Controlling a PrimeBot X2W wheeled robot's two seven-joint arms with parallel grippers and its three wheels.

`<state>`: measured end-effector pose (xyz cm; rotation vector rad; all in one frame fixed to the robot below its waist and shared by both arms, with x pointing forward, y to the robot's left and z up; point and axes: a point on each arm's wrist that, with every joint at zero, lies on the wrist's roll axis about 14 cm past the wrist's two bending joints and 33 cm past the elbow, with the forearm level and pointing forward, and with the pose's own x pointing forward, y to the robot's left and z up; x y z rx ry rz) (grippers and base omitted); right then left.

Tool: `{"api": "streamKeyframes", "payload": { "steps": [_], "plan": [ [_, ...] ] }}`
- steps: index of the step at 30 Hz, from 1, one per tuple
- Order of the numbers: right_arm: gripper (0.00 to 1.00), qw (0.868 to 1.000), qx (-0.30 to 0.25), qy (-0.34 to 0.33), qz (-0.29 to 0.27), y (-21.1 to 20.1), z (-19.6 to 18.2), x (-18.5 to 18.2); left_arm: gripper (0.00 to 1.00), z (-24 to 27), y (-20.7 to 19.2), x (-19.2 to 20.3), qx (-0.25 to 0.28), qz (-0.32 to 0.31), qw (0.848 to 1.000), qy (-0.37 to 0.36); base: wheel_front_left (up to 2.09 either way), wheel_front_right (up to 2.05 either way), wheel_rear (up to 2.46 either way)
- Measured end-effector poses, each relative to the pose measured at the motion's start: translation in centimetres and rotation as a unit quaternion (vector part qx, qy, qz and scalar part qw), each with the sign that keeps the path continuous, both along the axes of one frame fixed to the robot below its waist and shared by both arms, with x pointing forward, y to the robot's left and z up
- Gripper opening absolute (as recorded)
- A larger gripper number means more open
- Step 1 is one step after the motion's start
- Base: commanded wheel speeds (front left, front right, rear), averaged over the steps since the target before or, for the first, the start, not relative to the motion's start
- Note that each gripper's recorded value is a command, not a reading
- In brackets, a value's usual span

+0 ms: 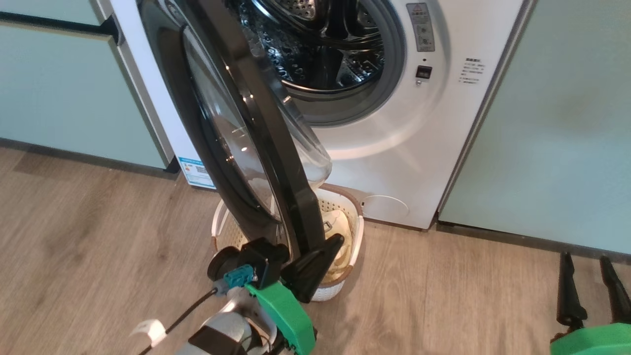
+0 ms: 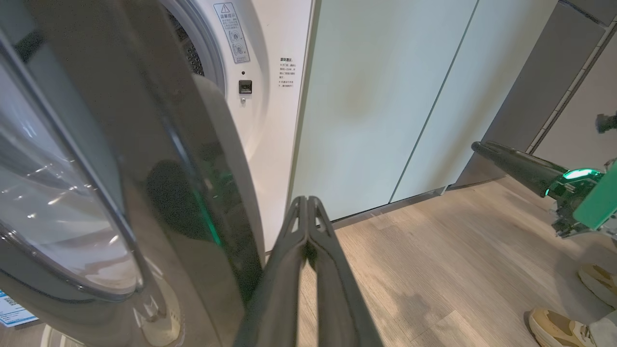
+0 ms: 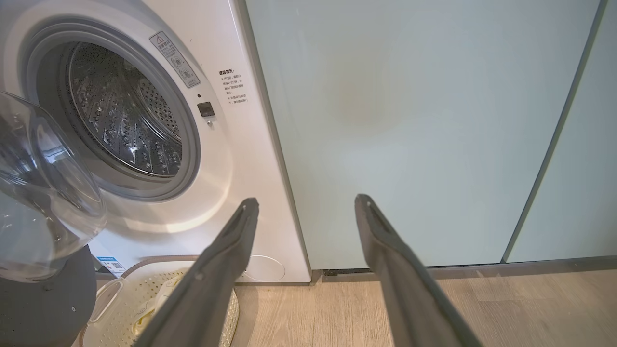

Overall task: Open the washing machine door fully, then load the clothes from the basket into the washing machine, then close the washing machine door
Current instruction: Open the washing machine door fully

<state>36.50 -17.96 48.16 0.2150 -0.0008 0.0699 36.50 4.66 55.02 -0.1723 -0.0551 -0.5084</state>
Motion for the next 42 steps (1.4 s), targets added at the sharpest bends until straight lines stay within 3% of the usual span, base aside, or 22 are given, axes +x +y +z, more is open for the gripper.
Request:
{"api": "streamKeyframes", "payload": {
  "steps": [42],
  "plan": [
    [1.00,0.997,0.004,-0.001,0.071,4.9,0.1,2.0,0.00,0.2,3.9,-1.7,0.004,0.052,0.999,-0.003,0.00,0.00,0.00]
  ]
}}
